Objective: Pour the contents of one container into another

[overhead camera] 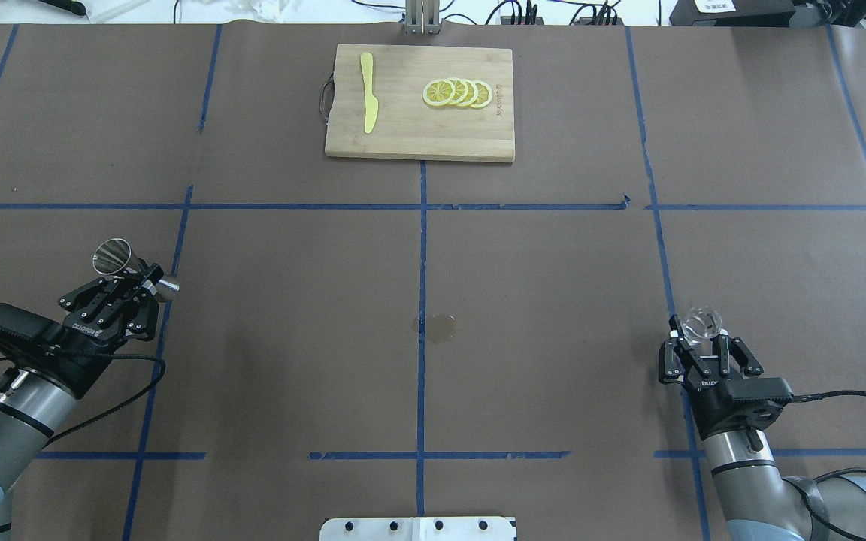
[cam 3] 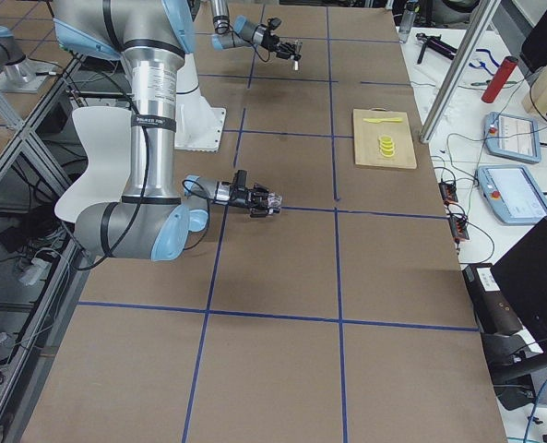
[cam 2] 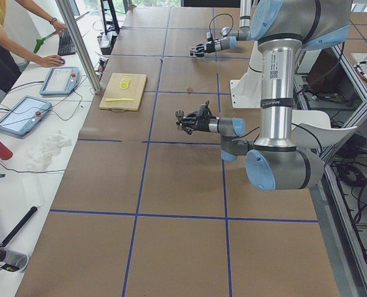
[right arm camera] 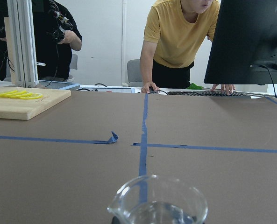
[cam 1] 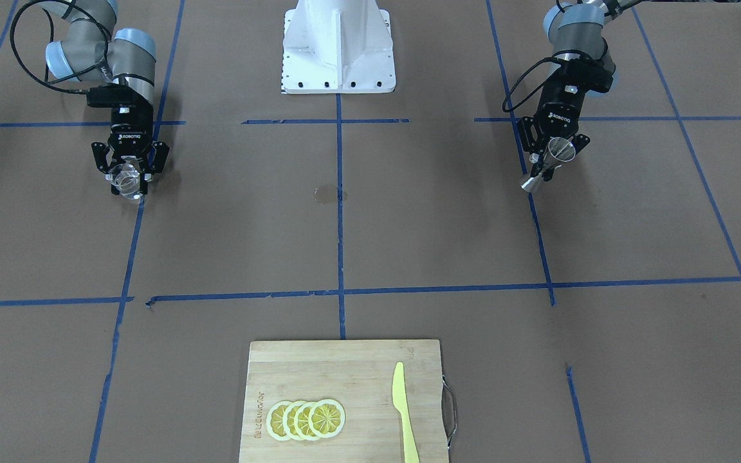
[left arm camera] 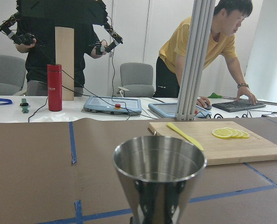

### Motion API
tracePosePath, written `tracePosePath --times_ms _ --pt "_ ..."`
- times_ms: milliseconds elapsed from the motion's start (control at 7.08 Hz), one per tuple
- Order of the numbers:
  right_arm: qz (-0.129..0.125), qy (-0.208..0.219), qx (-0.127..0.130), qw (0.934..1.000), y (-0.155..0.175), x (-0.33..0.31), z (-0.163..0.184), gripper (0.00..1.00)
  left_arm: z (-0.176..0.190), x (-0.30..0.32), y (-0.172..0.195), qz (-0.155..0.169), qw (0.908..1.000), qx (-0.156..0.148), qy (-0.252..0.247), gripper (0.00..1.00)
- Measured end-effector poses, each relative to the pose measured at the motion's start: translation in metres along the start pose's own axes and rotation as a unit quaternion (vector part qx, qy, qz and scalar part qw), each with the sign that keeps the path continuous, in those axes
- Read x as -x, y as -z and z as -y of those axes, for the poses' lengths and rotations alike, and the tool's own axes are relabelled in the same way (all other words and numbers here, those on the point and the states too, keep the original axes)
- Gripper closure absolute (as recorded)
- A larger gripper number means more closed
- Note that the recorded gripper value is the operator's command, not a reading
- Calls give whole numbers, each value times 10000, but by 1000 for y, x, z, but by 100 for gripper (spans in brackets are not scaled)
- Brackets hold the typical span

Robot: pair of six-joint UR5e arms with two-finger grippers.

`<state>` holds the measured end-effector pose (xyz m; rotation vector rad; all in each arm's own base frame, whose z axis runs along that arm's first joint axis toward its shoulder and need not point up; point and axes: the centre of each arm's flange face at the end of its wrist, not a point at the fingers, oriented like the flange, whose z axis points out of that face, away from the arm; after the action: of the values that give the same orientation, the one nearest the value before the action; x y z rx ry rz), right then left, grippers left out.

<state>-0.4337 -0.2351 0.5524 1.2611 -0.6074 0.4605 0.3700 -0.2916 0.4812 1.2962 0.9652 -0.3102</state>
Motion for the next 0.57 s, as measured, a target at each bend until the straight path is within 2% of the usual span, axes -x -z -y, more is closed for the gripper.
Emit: tracePosePath --times_ms 283,565 --pt "63 115 -1 9999 -4 40 33 100 -2 -3 0 -23 10000 24 -37 100" --pt "264 189 14 9995 -2 114 64 100 -4 -29 -10 -141 9998 -2 -128 100"
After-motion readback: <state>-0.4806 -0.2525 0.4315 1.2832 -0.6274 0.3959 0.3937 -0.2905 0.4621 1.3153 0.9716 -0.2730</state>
